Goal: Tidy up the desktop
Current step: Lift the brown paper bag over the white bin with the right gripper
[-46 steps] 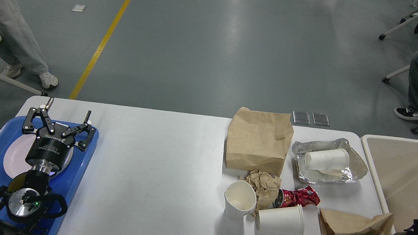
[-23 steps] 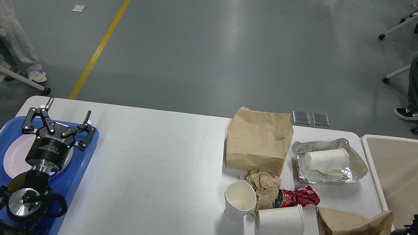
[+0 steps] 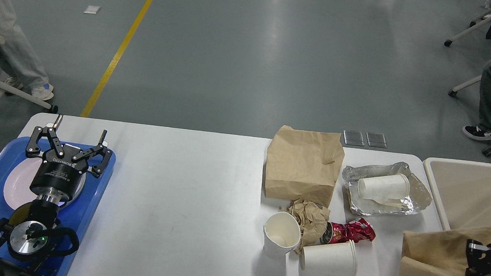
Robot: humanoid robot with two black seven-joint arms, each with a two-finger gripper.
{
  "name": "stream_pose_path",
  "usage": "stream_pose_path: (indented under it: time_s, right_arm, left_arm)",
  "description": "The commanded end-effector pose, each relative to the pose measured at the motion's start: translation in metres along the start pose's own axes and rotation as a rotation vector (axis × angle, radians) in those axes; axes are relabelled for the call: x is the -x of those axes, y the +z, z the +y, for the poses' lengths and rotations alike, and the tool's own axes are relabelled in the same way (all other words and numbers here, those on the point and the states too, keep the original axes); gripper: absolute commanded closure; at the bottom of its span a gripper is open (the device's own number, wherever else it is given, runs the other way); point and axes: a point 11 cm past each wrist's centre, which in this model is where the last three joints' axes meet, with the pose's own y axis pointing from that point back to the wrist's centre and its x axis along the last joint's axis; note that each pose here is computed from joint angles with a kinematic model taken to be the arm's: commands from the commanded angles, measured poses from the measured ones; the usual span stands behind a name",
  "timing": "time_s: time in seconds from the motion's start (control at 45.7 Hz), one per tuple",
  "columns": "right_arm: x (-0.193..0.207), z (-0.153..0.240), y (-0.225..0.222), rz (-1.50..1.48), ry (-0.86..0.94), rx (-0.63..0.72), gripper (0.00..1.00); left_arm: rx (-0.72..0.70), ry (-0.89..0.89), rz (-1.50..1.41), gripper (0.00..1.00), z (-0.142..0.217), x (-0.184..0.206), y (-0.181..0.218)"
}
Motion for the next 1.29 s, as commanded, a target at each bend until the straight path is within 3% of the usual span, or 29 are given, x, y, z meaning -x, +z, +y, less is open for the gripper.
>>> stream_pose_path:
  time_s: [0.0,0.263,0.613,0.897,1.072,1.269]
  right_arm:
    - [-0.007,0.043,-0.004,-0.070,0.012,0.011,1.00]
    - [-0.013,0.114,-0.027,-0.063,0.123,0.056,1.00]
    - [-0.042,0.105,0.006,-0.119,0.285,0.089,1.00]
    - [-0.090,0.036,0.093,-0.237,0.455,0.165,1.00]
    - [-0.092,-0.015,0.128,-0.279,0.508,0.214,1.00]
    - [-0.081,-0.082,0.137,-0.236,0.632,0.296,1.00]
  left_arm:
    - [0.000,-0.001,0.000,0.04,0.000,0.000,0.000]
    - [0.000,0.001,0.000,0.04,0.000,0.000,0.000]
    - [0.000,-0.001,0.000,0.04,0.000,0.000,0.000]
    - [0.000,-0.001,0.000,0.04,0.000,0.000,0.000]
    - [0.000,-0.002,0.000,0.04,0.000,0.000,0.000]
    - [0.000,-0.001,0.000,0.04,0.000,0.000,0.000]
